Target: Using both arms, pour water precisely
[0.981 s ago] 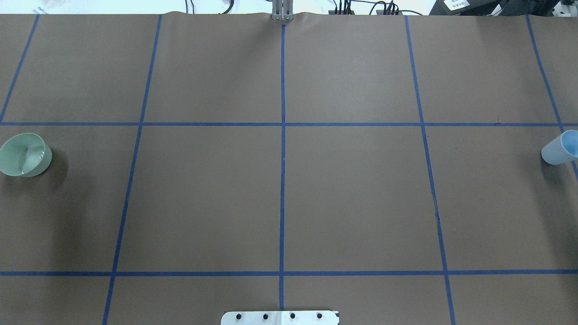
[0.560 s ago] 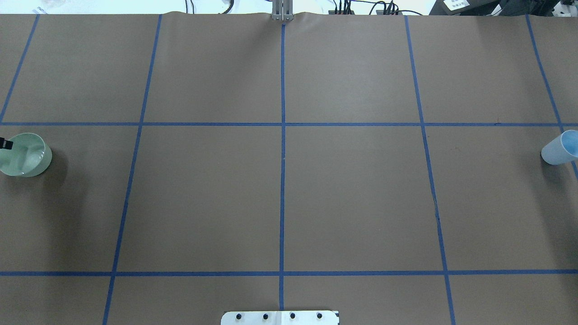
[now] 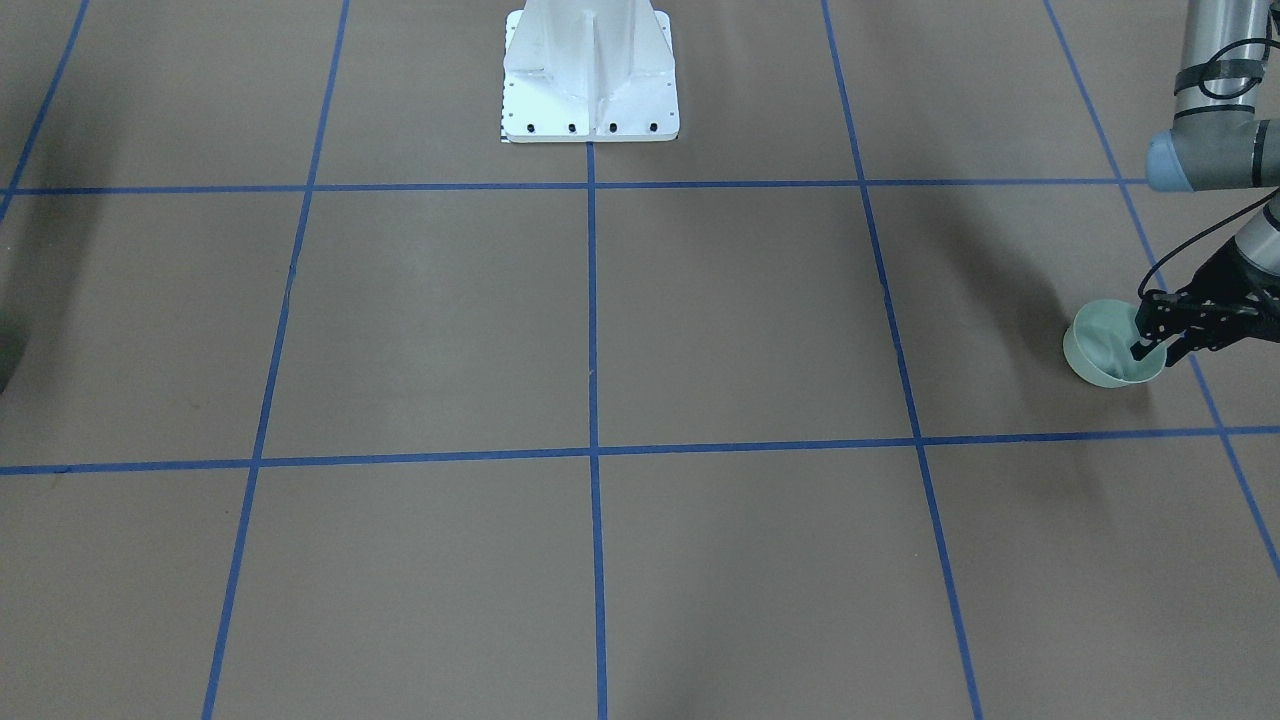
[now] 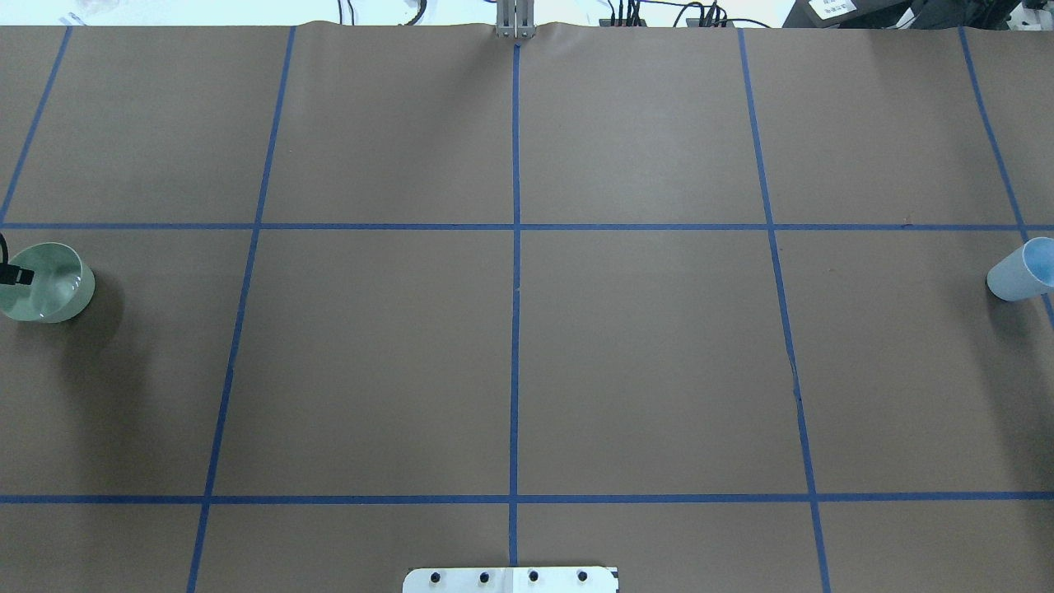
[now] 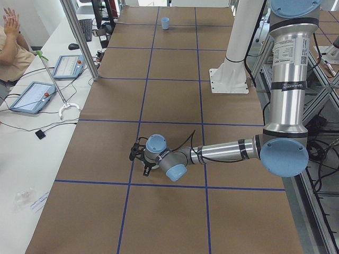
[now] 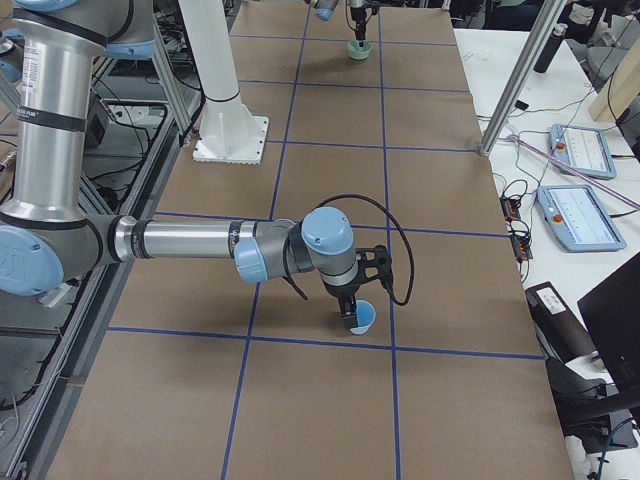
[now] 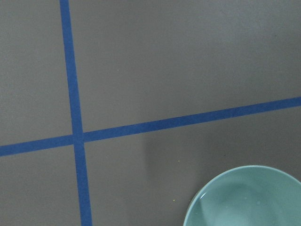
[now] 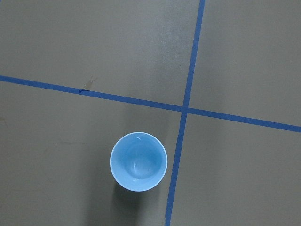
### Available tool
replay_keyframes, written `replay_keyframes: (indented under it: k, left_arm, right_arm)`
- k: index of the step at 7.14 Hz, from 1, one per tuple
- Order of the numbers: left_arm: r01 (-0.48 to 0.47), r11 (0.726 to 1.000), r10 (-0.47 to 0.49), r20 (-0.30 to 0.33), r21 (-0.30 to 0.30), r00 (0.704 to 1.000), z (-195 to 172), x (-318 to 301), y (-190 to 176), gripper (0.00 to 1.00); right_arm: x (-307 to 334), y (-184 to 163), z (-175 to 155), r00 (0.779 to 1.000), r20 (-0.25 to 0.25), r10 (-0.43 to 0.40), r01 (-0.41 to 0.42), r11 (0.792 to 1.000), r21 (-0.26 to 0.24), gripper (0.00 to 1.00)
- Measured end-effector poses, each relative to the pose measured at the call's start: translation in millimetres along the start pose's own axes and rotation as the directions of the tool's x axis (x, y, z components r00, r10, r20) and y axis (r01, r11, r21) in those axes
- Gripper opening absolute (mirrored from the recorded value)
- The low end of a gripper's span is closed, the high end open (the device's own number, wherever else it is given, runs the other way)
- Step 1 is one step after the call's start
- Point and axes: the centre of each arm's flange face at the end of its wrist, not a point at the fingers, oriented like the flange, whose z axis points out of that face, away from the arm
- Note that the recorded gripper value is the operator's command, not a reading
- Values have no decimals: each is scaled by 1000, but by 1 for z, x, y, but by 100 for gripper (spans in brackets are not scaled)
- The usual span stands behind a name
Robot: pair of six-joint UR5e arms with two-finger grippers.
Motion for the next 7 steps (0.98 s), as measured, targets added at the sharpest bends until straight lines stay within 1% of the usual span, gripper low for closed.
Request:
replay_keyframes:
  k: [2, 3, 4, 5, 6, 7]
  left_arm:
    - [-19, 1000, 20, -30, 21, 999, -6, 12, -7, 0]
    - [-20, 999, 21, -65, 26, 998, -13, 29, -19, 0]
    - [-1, 1000, 4, -105, 25, 994, -23, 52, -37, 0]
    - [25, 999, -21, -131, 31, 991, -35, 81, -63, 0]
    - [47, 999, -42, -155, 27, 987, -43, 122, -91, 0]
    - [62, 998, -59, -175, 12, 983, -42, 171, -115, 0]
  right_arm:
    - [1, 0, 1, 1000, 0, 1, -1, 1000, -1, 100]
    - [1, 1, 1, 1000, 0, 3, -3, 1000, -3, 100]
    - [2, 1, 2, 1000, 0, 5, -5, 1000, -4, 100]
    - [2, 1, 2, 1000, 0, 7, -7, 1000, -5, 100]
    - [3, 2, 3, 1000, 0, 10, -10, 1000, -6, 100]
    - [4, 2, 4, 1000, 0, 14, -14, 1000, -9, 100]
